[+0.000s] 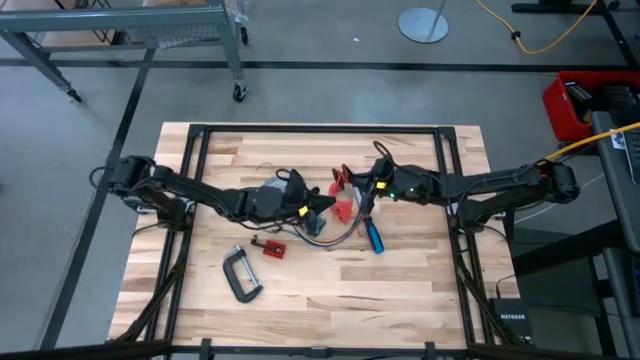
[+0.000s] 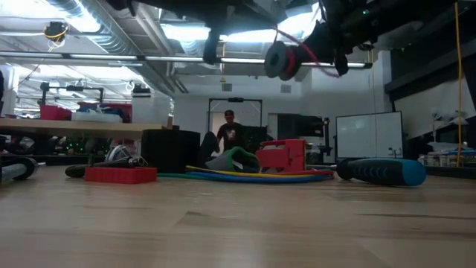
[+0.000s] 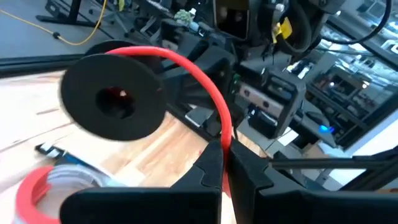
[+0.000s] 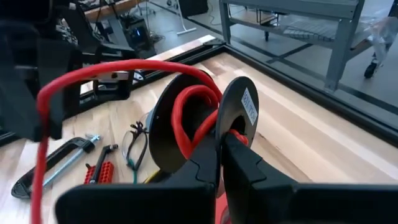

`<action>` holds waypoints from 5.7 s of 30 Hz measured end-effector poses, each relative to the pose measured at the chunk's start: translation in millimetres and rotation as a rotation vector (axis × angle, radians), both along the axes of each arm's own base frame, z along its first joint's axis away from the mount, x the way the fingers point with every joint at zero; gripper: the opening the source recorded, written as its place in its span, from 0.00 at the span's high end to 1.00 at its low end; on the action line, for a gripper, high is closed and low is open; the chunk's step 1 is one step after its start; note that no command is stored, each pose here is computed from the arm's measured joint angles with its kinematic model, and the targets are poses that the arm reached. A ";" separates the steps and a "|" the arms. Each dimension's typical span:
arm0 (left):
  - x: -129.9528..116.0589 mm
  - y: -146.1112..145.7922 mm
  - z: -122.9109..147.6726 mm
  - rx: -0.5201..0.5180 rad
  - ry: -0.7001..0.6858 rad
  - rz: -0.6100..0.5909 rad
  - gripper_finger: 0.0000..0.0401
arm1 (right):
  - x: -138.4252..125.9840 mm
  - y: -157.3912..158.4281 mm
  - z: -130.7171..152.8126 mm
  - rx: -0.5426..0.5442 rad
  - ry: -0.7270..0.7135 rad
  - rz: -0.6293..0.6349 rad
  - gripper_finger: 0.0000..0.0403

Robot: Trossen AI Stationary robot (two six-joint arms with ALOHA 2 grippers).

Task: Coil cords
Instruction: Coil the red wire cable onto the black spool

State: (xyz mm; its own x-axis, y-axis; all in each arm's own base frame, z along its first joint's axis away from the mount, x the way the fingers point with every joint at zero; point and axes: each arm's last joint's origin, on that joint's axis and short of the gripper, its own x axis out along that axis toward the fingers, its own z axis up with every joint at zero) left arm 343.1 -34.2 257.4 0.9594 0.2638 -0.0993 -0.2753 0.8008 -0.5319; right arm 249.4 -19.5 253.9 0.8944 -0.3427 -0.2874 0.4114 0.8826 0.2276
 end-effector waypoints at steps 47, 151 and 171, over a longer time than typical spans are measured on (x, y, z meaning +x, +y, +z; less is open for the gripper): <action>27.7 0.0 -45.0 0.137 0.539 0.069 1.00 | -28.0 12.0 29.9 0.125 -0.112 0.434 0.98; 38.0 5.3 5.6 0.082 0.237 -0.006 0.96 | 17.8 -2.2 -0.9 0.002 -0.133 0.027 0.99; 38.0 2.7 3.9 0.107 0.255 -0.025 0.96 | 18.8 -1.8 4.3 0.000 -0.186 0.053 0.99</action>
State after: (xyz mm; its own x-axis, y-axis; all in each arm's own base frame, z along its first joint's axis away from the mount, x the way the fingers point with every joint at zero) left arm 381.1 -31.5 261.3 0.9134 0.2620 -0.3116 -0.3687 0.8570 -0.3600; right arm 268.2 -21.3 258.2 0.9487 -0.2941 -0.1159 0.3156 0.9017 0.2955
